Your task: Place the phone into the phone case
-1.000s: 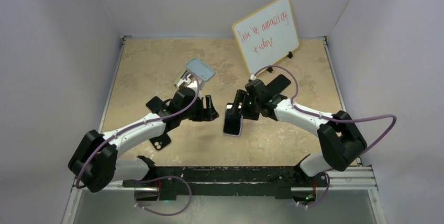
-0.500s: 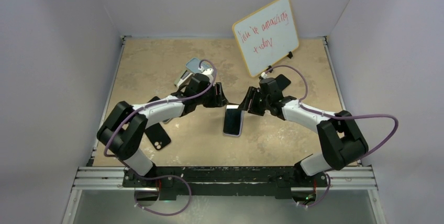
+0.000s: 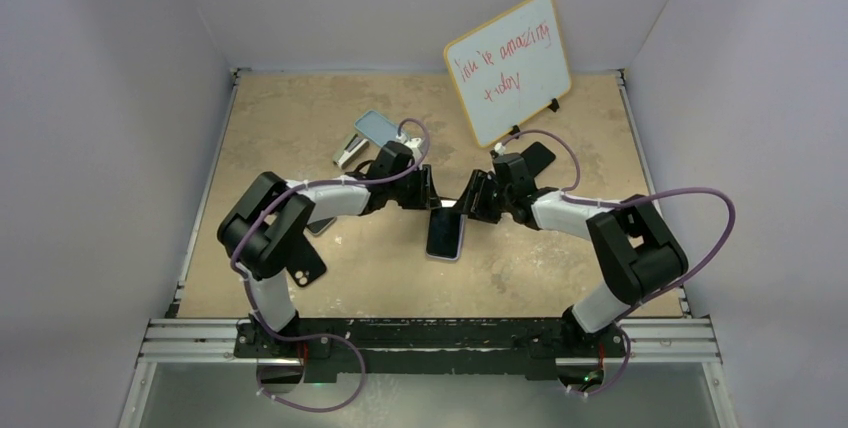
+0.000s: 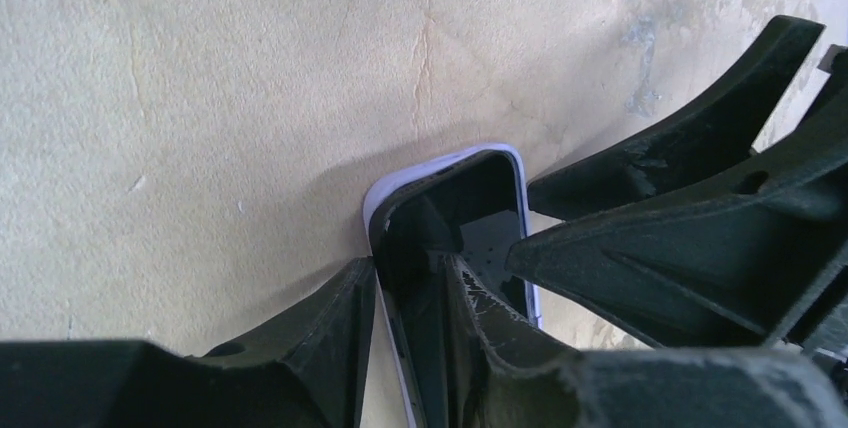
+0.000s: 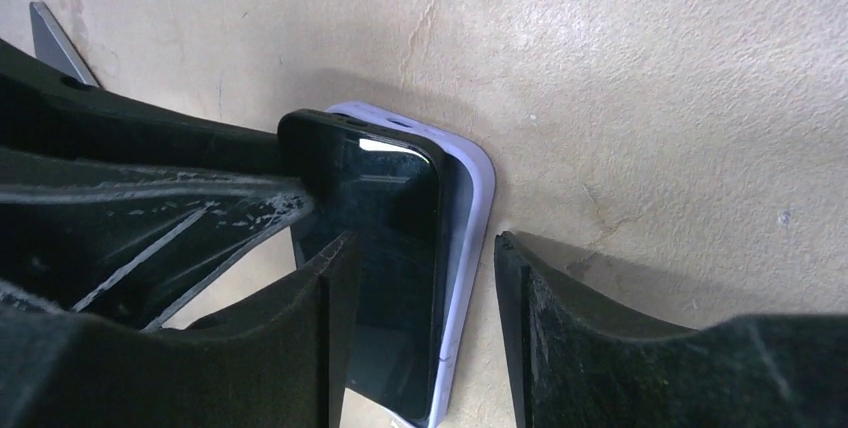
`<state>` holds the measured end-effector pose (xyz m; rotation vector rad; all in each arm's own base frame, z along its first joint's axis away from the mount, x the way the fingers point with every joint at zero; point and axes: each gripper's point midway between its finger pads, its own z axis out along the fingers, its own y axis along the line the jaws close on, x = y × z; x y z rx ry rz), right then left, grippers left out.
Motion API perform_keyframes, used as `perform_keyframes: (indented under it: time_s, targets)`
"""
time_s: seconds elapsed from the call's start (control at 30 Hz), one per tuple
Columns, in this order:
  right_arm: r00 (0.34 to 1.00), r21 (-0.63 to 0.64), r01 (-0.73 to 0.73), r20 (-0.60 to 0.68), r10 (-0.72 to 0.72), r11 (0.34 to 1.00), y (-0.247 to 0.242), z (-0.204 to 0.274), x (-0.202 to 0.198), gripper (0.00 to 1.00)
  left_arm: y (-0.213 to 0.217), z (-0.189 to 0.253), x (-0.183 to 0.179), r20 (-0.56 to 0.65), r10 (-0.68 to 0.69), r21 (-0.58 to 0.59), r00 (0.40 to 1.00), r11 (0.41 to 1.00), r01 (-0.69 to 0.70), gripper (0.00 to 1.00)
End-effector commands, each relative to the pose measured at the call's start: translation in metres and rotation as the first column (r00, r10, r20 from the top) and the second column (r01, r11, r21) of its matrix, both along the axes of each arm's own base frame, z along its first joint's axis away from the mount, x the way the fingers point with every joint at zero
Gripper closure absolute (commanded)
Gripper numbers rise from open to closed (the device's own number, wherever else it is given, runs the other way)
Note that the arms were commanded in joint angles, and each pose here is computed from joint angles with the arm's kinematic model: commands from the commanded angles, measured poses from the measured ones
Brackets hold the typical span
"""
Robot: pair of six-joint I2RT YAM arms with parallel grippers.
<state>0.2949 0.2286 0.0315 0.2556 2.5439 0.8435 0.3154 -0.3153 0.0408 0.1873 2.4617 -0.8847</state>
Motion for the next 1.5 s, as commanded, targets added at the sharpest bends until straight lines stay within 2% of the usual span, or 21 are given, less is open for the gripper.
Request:
perform_keyframes:
  time_s: [0.0,0.17,0.37,0.57,0.73,0.83,0.93,1.0,1.1,1.3,1.47]
  targets:
    - [0.999,0.021,-0.015,0.040,0.014,1.000,0.003,0.003,0.007,0.48,-0.014,0.014,0.015,0.059,-0.049,-0.034,0.997,0.998,0.051,0.75]
    - [0.998,0.023,-0.030,0.061,0.029,0.999,0.005,0.000,0.011,0.53,-0.019,0.014,0.011,0.050,-0.078,-0.054,0.996,0.995,0.081,0.87]
    - [0.996,0.044,-0.051,0.078,0.047,0.998,0.010,-0.001,0.012,0.55,-0.022,0.008,0.003,0.010,-0.084,-0.044,0.996,0.995,0.085,0.89]
    - [0.996,0.024,-0.041,0.075,0.040,0.999,0.009,-0.005,0.017,0.58,-0.008,-0.013,-0.008,-0.091,-0.040,0.083,0.995,0.995,0.048,0.89]
    - [0.997,0.024,-0.031,0.067,0.029,0.999,0.007,-0.013,0.014,0.61,0.005,-0.013,-0.015,-0.130,0.000,0.138,0.992,0.990,0.018,0.87]
    - [0.998,0.033,-0.038,0.060,0.036,0.999,0.008,-0.012,0.012,0.61,-0.002,0.000,-0.019,-0.135,-0.016,0.084,0.991,0.996,0.028,0.84]
    - [0.996,0.036,-0.047,0.072,0.044,0.998,0.008,-0.003,0.011,0.56,-0.007,0.020,-0.019,-0.122,-0.029,0.026,0.992,0.999,0.032,0.73]
    - [0.996,0.034,-0.048,0.077,0.045,0.998,0.007,0.004,0.010,0.50,-0.006,0.031,-0.019,-0.108,-0.029,0.022,0.994,0.999,0.031,0.69]
    - [0.996,0.013,-0.045,0.079,0.044,0.999,0.001,0.010,0.004,0.47,0.001,0.039,-0.021,-0.094,-0.019,0.036,0.995,0.999,0.022,0.62]
    - [0.998,0.051,-0.053,0.023,0.052,0.997,-0.004,0.008,-0.027,0.47,0.011,0.029,-0.042,-0.120,-0.022,0.020,0.993,0.999,0.025,0.61]
    - [0.999,0.103,-0.041,0.004,0.041,0.994,-0.004,0.008,-0.046,0.47,0.013,0.019,-0.059,-0.156,-0.050,-0.015,0.987,0.999,0.048,0.66]
